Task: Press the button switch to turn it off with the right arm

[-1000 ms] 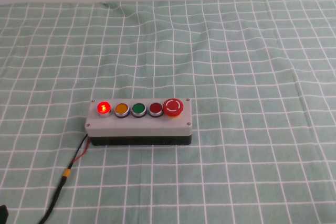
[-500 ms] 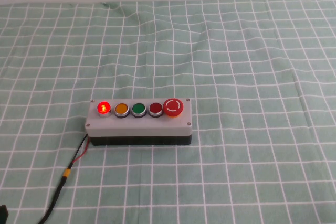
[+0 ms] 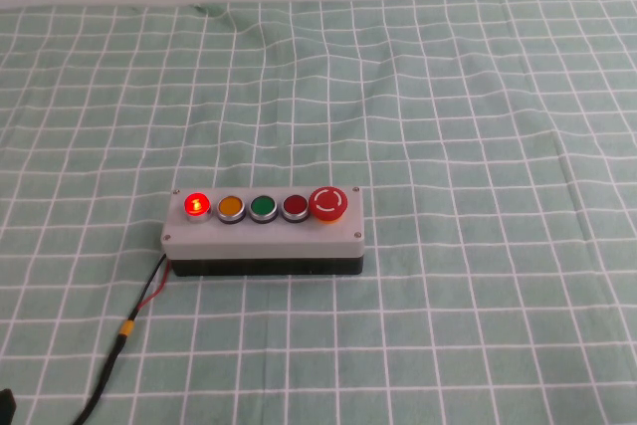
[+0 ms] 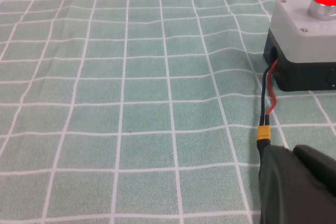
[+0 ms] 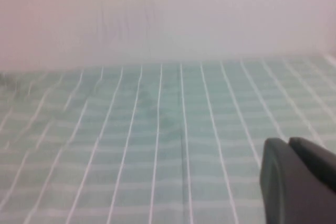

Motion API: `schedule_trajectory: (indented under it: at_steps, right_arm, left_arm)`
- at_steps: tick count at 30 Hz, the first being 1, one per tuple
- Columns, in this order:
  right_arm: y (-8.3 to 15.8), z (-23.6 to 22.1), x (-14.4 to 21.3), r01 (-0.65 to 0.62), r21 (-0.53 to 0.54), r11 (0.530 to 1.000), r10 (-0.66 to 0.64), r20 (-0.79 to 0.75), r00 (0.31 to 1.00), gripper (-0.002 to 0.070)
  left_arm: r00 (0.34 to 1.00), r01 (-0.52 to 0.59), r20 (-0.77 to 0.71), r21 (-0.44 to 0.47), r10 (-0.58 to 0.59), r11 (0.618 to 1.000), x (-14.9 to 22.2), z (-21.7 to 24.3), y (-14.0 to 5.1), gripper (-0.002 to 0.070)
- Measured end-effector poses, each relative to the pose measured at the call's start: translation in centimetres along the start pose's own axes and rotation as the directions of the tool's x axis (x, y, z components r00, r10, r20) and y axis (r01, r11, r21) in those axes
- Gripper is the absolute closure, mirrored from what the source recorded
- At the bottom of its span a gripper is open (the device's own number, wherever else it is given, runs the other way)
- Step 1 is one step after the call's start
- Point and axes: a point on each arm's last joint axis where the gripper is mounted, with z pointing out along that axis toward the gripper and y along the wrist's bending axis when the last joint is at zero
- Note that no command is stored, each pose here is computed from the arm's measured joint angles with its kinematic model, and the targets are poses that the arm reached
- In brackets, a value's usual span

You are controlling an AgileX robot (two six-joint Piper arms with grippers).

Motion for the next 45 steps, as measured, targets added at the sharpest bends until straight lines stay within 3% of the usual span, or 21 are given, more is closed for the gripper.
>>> schedule_trajectory:
  at_steps: [8, 15, 22, 25, 27, 32, 37, 39, 45]
  right_arm:
    - [-0.1, -0.7, -3.5, -0.004, 0.011, 1.0, 0.0, 0.382, 0.924, 0.0692]
    - [-0.1, -1.2, -4.5, -0.007, 0.013, 1.0, 0.0, 0.494, 0.869, 0.0692]
    - [-0.4, -3.4, -7.5, -0.08, -0.011, 0.997, 0.059, 0.771, 0.634, 0.0692]
    - [-0.4, -4.6, -10.4, -0.163, -0.086, 0.983, 0.164, 0.807, 0.567, 0.0692]
    - [0.0, -5.5, -12.7, -0.188, -0.131, 0.973, 0.216, 0.798, 0.562, 0.0692]
    - [1.5, -7.7, -19.3, -0.176, -0.196, 0.965, 0.263, 0.729, 0.631, 0.0692]
    - [3.2, -4.7, -23.9, -0.184, -0.187, 0.965, 0.247, 0.415, 0.875, 0.0692]
    - [3.7, -2.5, -24.5, -0.19, -0.168, 0.967, 0.23, 0.258, 0.938, 0.0692]
    - [3.9, 4.7, -23.9, -0.194, -0.109, 0.975, 0.192, -0.034, 0.981, 0.0692]
  left_arm:
    - [1.0, 0.0, 0.0, 0.0, 0.0, 1.0, 0.0, 0.0, 0.0, 0.0678]
    - [1.0, 0.0, 0.0, 0.0, 0.0, 1.0, 0.0, 0.0, 0.0, 0.0678]
    - [1.0, 0.0, 0.0, 0.0, 0.0, 1.0, 0.0, 0.0, 0.0, 0.0678]
    - [1.0, 0.0, 0.0, 0.0, 0.0, 1.0, 0.0, 0.0, 0.0, 0.0678]
    - [1.0, 0.0, 0.0, 0.0, 0.0, 1.0, 0.0, 0.0, 0.0, 0.0678]
    - [1.0, 0.0, 0.0, 0.0, 0.0, 1.0, 0.0, 0.0, 0.0, 0.0678]
    - [1.0, 0.0, 0.0, 0.0, 0.0, 1.0, 0.0, 0.0, 0.0, 0.0678]
    - [1.0, 0.0, 0.0, 0.0, 0.0, 1.0, 0.0, 0.0, 0.0, 0.0678]
    - [1.0, 0.0, 0.0, 0.0, 0.0, 1.0, 0.0, 0.0, 0.0, 0.0678]
